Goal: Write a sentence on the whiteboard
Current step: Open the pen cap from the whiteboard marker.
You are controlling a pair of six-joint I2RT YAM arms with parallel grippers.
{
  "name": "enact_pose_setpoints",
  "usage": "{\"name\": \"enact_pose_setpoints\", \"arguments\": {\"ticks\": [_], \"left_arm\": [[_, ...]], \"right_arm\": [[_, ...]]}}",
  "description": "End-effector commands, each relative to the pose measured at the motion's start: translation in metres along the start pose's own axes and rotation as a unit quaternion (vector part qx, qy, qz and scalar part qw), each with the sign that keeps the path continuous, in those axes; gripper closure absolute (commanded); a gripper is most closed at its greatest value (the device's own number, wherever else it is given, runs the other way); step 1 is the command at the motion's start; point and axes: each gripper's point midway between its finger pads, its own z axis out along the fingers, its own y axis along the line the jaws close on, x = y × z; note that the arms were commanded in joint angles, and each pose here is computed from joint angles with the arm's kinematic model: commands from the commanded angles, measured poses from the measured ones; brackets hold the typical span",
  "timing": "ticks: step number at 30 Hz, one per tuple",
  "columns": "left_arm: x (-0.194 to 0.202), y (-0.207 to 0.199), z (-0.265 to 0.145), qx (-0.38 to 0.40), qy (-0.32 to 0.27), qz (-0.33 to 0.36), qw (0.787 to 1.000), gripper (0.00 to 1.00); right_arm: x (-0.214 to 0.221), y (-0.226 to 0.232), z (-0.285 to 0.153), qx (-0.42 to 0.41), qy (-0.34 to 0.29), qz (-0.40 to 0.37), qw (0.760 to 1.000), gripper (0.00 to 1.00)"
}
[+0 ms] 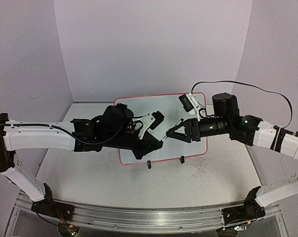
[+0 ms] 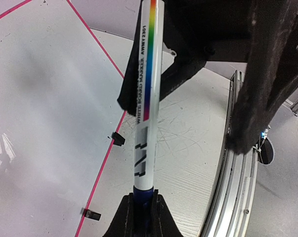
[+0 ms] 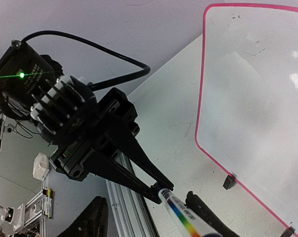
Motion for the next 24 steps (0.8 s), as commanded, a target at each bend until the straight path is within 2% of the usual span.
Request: {"name": "enact_pose_setpoints", "arguments": {"ticks": [1,14,24], "left_arm": [[-0.038,-0.010,-0.015,0.015,-0.053,0.005,0.998,1.00],[-0.037,-0.015,-0.015,0.027,-0.051,0.009,0.998,1.00],[-0.034,-0.017,-0.018,0.032,-0.049,0.011,0.998,1.00]], "right_arm": [[-0.009,0.010,0.008,-0.033,-0.005,-0.007,0.999,0.52],[0.001,0.000,0.023,-0.038,0.019,0.002,0.999,0.61],[-0.003,0.000,0.025,-0.038,0.017,0.002,0.999,0.78]]}}
